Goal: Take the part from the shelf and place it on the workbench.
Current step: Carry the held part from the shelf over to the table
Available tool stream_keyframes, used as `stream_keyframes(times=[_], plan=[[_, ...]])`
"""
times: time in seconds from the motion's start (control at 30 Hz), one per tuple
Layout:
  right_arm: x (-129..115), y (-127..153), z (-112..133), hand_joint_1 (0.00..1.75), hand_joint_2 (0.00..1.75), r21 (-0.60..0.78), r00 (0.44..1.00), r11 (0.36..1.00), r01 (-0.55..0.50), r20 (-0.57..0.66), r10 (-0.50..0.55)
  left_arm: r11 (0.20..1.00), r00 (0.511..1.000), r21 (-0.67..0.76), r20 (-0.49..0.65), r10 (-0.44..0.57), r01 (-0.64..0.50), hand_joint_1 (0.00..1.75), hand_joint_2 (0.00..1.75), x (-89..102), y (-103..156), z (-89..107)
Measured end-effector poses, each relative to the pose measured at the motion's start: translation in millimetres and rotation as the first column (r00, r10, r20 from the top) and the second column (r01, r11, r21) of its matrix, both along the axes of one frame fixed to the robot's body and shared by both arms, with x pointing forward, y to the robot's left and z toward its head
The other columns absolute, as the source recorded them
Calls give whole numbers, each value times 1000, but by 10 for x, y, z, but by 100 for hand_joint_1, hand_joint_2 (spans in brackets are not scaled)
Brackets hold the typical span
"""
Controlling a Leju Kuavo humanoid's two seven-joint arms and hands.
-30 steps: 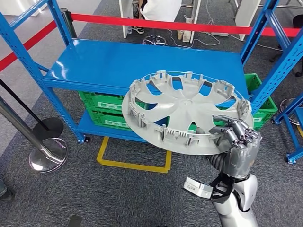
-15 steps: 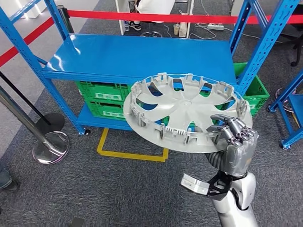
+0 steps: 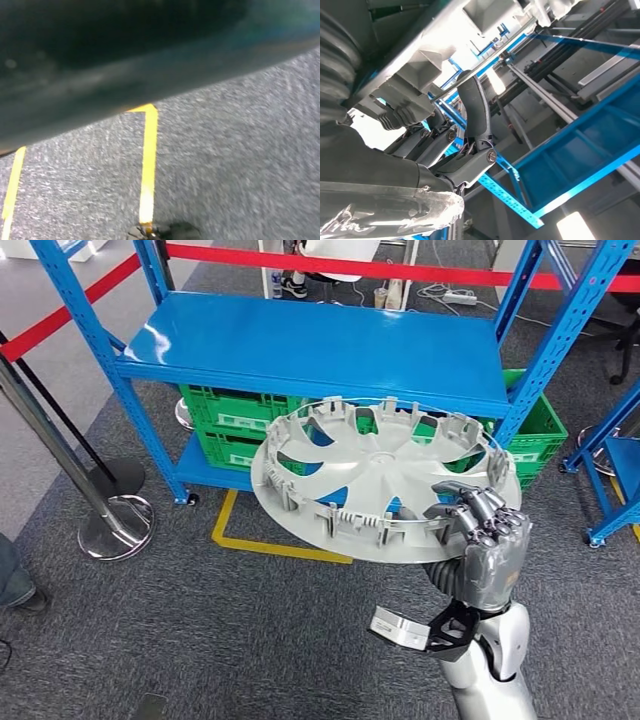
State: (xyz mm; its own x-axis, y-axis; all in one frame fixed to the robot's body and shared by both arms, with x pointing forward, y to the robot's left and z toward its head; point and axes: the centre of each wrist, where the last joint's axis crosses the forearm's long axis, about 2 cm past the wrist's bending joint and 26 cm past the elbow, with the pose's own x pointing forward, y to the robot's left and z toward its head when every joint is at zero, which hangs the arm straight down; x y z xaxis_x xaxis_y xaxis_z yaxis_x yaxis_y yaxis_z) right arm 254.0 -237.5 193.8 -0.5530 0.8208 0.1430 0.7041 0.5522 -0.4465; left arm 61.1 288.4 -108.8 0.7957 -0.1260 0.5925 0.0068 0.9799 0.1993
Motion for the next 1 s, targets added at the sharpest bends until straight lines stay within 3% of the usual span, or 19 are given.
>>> stream_keyframes(times=[1.0], plan=[[125,77,-2,175,175,8,1000,1000,-1,-15,2,1000,1000,0,3,1,-1,0,0,26,65,3]])
